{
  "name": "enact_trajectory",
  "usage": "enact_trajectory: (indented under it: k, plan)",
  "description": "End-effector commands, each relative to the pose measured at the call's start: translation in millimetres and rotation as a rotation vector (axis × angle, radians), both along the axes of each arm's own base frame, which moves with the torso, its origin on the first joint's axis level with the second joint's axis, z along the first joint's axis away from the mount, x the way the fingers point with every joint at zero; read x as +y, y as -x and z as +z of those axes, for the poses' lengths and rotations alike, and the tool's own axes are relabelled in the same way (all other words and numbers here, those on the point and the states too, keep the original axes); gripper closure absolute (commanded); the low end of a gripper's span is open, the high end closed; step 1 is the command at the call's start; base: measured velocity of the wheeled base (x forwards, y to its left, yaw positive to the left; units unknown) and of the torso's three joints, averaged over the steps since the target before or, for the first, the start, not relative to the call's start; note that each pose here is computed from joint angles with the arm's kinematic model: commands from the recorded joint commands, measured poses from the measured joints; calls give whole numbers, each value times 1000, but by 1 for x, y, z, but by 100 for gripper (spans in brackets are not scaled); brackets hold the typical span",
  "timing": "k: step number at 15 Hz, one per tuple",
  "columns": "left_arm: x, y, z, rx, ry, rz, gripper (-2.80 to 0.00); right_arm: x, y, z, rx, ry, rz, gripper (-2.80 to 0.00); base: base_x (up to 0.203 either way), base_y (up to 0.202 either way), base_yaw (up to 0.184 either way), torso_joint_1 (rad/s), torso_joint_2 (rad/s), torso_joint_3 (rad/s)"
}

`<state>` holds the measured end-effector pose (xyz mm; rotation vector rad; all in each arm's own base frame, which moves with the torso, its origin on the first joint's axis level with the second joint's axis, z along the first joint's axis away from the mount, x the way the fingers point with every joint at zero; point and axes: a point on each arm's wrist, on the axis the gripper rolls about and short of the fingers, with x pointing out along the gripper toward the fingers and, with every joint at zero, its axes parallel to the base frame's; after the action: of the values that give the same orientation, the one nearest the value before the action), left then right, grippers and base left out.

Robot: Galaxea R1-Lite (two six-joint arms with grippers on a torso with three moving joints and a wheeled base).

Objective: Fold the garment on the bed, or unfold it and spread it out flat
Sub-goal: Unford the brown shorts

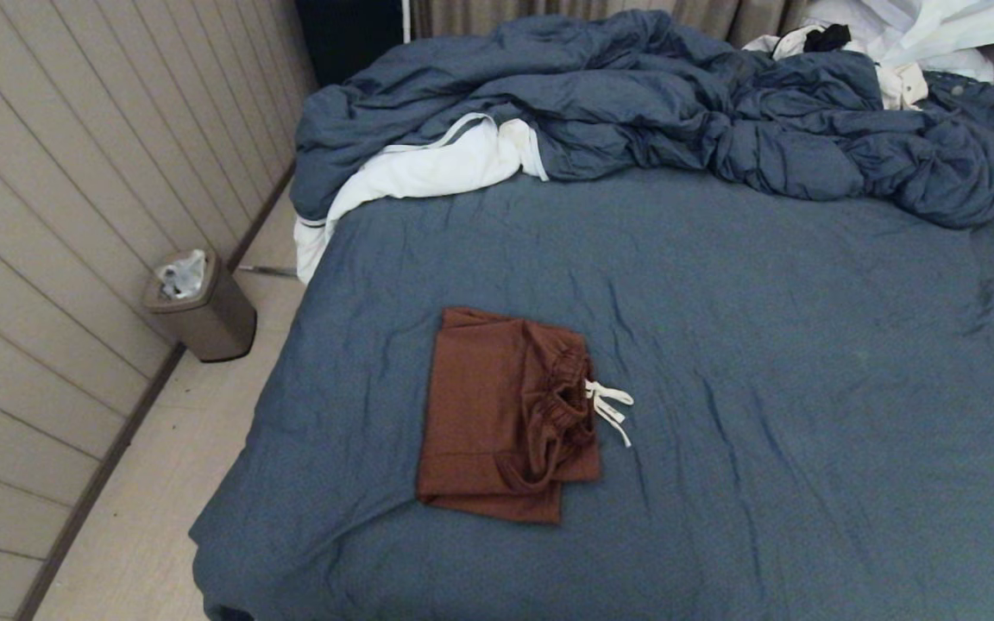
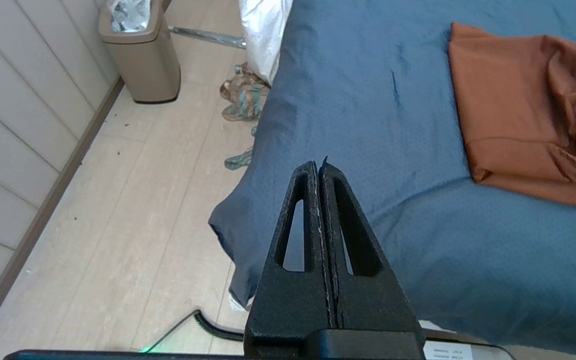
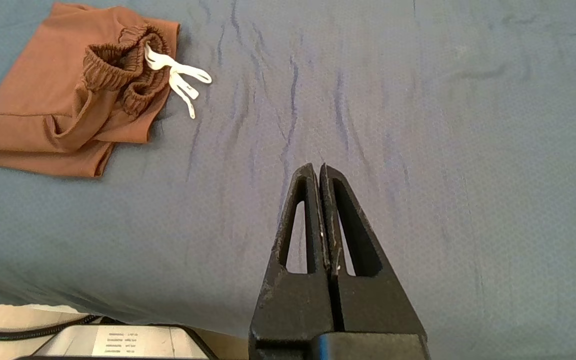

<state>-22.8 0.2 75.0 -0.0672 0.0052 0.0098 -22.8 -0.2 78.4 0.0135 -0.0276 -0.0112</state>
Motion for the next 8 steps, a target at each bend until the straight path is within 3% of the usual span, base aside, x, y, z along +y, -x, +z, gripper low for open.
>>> enact_trajectory:
  k: [1,5,8]
  plan:
    - [0,0,0,1,2,0,0,0,0,0,-2,4,2,0,0,0,0,0,0,0]
    - [0,0,1,-9,23,0,0,0,0,0,-3,10,3,0,0,0,0,0,0,0]
    - [0,9,33,-93,27,-9,0,1,6,21,-19,18,30,0,0,0,0,0,0,0]
